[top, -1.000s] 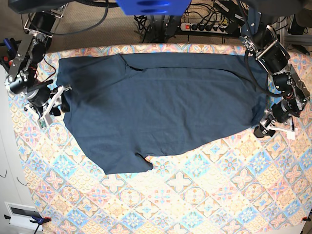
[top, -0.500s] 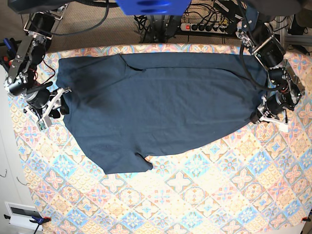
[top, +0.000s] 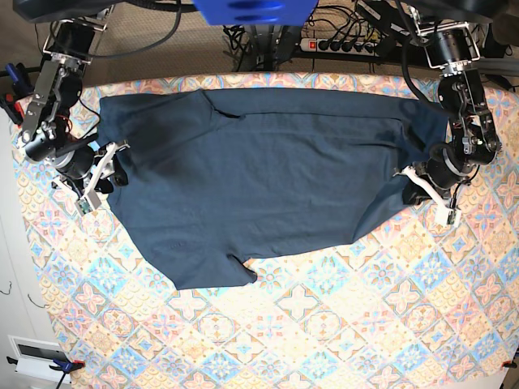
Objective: Layout the t-shirt on the table in an organized manner, then fold the t-shirt properly
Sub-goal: 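Pull the shirt side with the left gripper to smooth the body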
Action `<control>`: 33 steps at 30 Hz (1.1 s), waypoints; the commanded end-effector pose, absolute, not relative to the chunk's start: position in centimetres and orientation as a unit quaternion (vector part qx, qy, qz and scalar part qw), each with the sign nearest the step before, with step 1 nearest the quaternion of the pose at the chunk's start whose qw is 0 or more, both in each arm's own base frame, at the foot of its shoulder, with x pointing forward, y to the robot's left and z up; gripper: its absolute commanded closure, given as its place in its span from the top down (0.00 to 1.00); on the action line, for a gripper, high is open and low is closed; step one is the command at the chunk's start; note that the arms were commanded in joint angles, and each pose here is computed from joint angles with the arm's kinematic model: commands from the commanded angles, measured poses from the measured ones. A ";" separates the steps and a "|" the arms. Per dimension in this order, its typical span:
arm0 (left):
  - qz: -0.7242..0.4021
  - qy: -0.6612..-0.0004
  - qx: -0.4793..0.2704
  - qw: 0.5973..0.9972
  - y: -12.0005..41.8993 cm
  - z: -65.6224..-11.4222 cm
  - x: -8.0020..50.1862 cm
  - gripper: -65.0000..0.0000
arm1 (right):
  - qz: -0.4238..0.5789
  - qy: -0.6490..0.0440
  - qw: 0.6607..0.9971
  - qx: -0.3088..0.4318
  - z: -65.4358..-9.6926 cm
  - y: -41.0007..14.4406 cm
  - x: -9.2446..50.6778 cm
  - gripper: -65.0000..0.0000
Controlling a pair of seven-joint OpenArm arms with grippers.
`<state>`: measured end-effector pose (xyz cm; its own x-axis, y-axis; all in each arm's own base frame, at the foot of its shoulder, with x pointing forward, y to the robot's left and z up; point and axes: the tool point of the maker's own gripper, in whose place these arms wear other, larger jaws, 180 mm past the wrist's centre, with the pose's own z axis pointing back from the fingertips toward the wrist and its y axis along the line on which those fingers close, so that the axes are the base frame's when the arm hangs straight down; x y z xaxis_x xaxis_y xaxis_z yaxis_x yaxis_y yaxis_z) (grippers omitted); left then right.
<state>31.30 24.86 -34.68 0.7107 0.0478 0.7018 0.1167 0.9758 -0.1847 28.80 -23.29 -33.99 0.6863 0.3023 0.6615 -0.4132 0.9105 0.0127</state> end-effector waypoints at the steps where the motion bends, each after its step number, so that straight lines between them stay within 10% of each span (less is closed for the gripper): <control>1: -0.010 -0.386 -0.093 0.918 26.3 -34.4 31.6 0.00 | 0.202 -0.370 0.903 0.077 -32.4 -23.5 29.8 0.32; 7: 0.086 -0.373 -0.065 0.921 32.3 -36.0 29.9 0.00 | 0.202 -0.370 0.903 0.077 -32.4 -23.5 29.8 0.32; 21: 0.200 -0.378 -0.123 0.895 36.3 -36.1 29.6 0.74 | 0.204 -0.370 0.903 0.076 -32.3 -23.4 29.8 0.32; 33: 0.355 -0.357 -0.230 0.833 38.0 -39.7 31.9 0.76 | 0.204 -0.370 0.903 0.076 -32.3 -23.4 29.8 0.32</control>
